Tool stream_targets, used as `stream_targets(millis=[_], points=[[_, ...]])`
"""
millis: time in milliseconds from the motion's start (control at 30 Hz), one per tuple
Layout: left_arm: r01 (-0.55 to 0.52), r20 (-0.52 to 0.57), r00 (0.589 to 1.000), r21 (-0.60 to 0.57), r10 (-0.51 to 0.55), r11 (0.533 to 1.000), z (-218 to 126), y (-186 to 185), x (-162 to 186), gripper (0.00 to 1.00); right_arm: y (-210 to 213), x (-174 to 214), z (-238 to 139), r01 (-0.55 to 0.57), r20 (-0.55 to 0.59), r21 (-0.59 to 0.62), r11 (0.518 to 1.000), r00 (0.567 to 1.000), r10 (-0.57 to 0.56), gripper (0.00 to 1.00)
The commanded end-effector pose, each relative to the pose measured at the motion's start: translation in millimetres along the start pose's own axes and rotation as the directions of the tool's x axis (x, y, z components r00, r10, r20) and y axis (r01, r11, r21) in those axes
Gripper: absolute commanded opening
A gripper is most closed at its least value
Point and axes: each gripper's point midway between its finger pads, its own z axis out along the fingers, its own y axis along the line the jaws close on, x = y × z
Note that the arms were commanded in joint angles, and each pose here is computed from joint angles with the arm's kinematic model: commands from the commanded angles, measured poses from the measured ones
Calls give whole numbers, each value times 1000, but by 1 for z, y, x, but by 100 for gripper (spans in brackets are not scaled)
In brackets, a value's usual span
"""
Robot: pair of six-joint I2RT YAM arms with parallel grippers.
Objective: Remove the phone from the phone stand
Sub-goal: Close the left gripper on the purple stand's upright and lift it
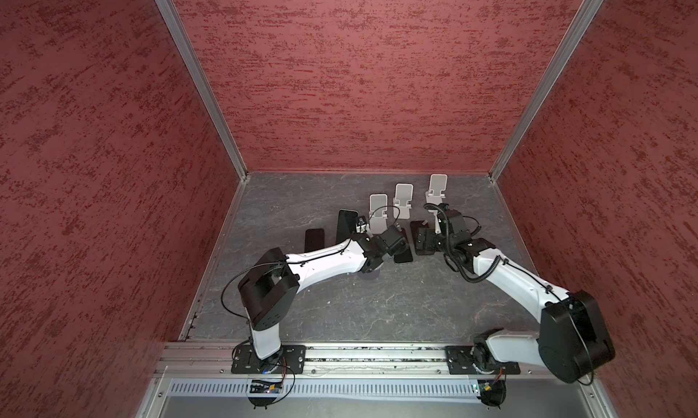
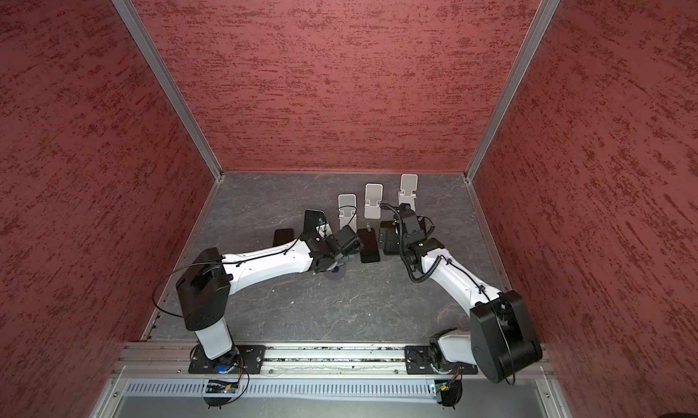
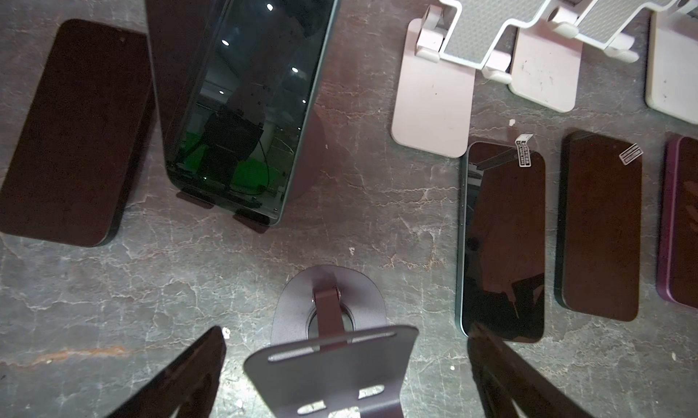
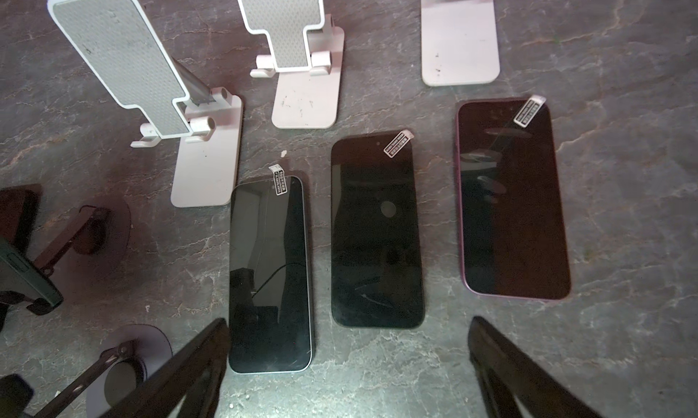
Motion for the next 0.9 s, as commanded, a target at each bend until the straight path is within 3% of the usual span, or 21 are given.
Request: stream_targets(millis=[0, 867], points=[[34, 1, 999, 3, -34, 999, 7, -4, -1, 98, 3, -5, 0, -6, 21, -31, 999, 1000, 6, 99], [37, -25, 999, 23, -37, 999, 20, -4, 9, 77, 8, -1, 9, -15, -1, -57, 998, 1000, 15, 99]])
